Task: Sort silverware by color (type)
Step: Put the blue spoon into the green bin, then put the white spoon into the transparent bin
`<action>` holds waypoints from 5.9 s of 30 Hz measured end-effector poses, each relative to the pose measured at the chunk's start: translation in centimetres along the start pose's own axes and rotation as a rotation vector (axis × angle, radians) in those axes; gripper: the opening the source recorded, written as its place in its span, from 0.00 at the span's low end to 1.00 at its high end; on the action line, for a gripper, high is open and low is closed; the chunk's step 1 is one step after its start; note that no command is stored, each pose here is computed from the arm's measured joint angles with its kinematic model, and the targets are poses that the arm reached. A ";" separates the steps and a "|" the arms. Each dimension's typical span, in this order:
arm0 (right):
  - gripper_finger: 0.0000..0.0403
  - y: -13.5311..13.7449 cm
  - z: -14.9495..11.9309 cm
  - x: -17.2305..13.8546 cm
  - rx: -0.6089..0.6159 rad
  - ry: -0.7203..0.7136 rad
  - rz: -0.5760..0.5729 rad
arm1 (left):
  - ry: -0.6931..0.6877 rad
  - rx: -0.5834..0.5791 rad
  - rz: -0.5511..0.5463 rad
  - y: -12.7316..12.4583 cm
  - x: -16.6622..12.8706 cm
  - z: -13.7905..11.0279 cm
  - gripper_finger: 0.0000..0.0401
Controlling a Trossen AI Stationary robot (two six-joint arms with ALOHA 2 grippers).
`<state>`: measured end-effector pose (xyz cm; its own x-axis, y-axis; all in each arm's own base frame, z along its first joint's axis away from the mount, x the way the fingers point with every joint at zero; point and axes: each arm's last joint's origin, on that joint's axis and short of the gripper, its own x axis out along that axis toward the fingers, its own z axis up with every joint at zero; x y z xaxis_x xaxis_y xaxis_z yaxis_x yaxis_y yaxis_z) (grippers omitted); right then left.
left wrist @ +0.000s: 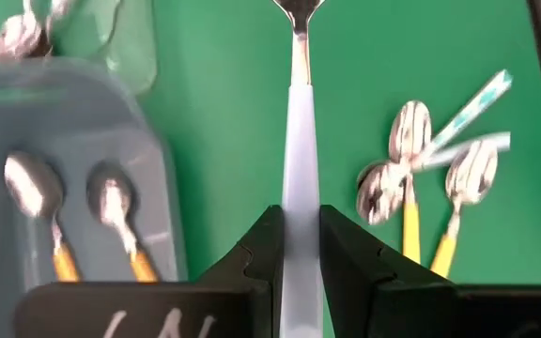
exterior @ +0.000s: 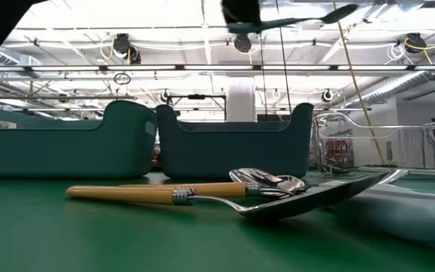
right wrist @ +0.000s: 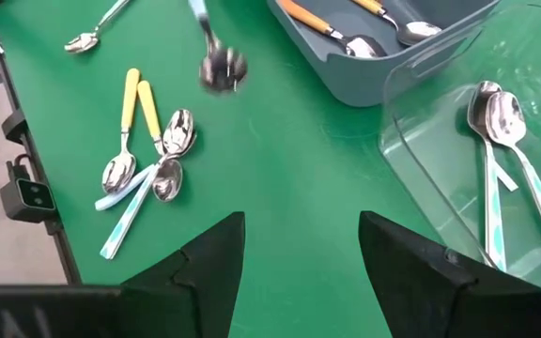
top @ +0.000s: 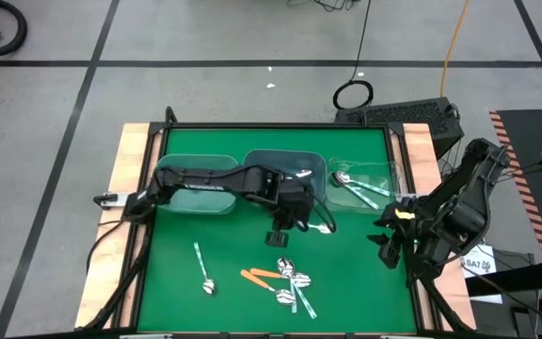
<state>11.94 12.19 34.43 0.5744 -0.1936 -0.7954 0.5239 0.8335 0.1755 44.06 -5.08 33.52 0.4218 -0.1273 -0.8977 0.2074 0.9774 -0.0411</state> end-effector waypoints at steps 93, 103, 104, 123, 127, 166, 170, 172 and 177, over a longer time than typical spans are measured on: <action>0.51 -1.5 2.0 0.2 -0.132 -0.156 -0.095 | 0.021 -2.090 0.995 0.8 2.9 -23.3 0.24; 0.51 -1.5 2.0 0.2 -0.132 -0.153 -0.094 | -0.049 -2.081 0.962 2.4 2.5 -23.1 0.42; 0.51 -1.5 2.0 0.2 -0.131 -0.153 -0.094 | -0.062 -2.043 0.935 2.5 2.2 -22.8 0.42; 0.51 -1.6 2.4 0.5 -0.025 -0.169 -0.111 | -0.073 -0.722 0.528 -0.5 -7.1 -12.5 0.42; 0.51 -1.2 2.5 0.7 0.020 -0.178 -0.087 | -0.033 -0.445 0.421 -2.0 -7.6 -11.9 0.42; 0.51 10.9 -1.5 10.5 0.311 0.216 0.105 | -0.077 -0.134 0.068 -6.2 -1.1 -11.6 0.42; 0.51 11.8 -1.7 11.2 0.351 0.204 0.133 | -0.054 -0.107 0.063 -6.4 -0.1 -11.4 0.42; 0.51 12.3 -1.8 11.7 0.356 0.203 0.146 | -0.014 -0.099 0.045 -6.7 0.4 -11.7 0.42; 0.51 13.1 -2.5 13.1 0.378 0.213 0.141 | 0.003 -0.106 0.021 -7.3 1.5 -11.6 0.42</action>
<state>24.77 21.91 24.85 0.5348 0.0519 -0.8434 0.6657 0.5889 0.4583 32.96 -10.43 27.44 0.4219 -0.1065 -0.9004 0.1041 0.9922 -0.0686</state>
